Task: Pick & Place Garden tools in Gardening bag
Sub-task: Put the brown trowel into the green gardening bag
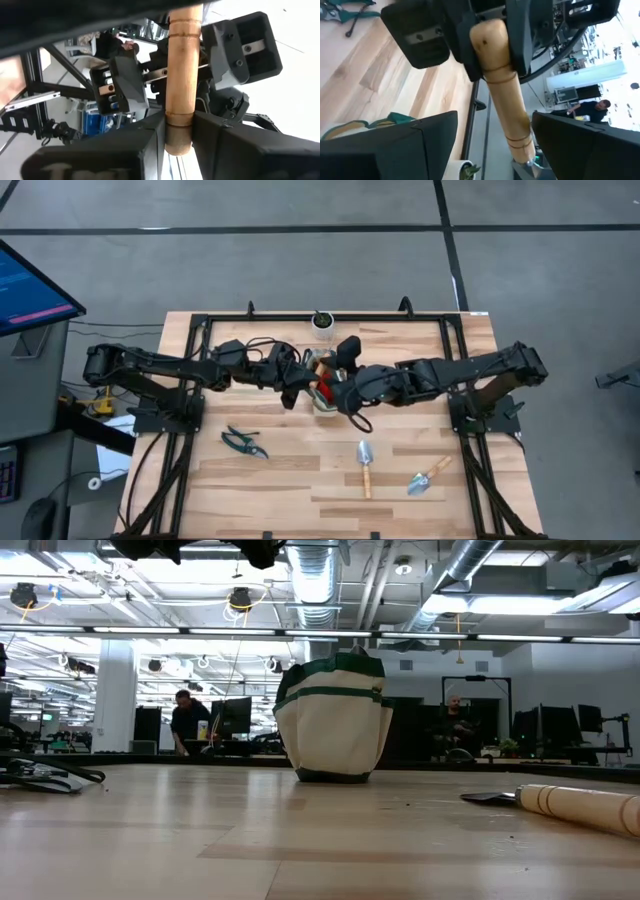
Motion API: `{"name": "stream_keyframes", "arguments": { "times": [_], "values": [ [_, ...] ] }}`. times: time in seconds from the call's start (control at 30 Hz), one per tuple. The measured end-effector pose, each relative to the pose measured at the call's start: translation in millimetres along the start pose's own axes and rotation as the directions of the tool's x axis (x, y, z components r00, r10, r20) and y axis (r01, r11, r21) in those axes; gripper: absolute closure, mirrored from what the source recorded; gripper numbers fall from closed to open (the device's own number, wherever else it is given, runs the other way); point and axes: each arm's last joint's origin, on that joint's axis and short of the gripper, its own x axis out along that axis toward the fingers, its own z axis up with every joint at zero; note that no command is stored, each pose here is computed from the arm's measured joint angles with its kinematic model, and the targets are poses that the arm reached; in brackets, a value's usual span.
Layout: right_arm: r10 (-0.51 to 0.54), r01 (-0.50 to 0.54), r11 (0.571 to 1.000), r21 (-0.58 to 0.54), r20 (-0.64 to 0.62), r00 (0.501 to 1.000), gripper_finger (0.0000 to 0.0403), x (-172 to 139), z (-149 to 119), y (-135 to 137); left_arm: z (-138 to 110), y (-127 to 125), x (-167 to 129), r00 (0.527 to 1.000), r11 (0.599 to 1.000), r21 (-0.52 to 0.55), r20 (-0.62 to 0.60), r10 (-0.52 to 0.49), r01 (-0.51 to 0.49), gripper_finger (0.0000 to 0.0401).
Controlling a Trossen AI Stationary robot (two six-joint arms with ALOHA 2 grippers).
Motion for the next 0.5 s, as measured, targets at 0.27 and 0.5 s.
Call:
{"name": "stream_keyframes", "arguments": {
  "times": [0.27, 0.5],
  "values": [
    [-0.009, 0.009, 1.0, 0.015, -0.015, 1.0, 0.0154, 4.9, -4.9, -5.0, -3.0, 0.9, 0.7, 1.0, 1.0, -0.009, -0.004, 0.001, -0.001, 0.035],
    [-0.025, 0.025, 0.999, 0.031, -0.016, 1.0, 0.0175, 7.4, -6.5, -8.8, -9.9, 3.0, 2.5, 1.0, 0.996, -0.084, 0.03, -0.009, 0.012, 0.035]
  ]
}}
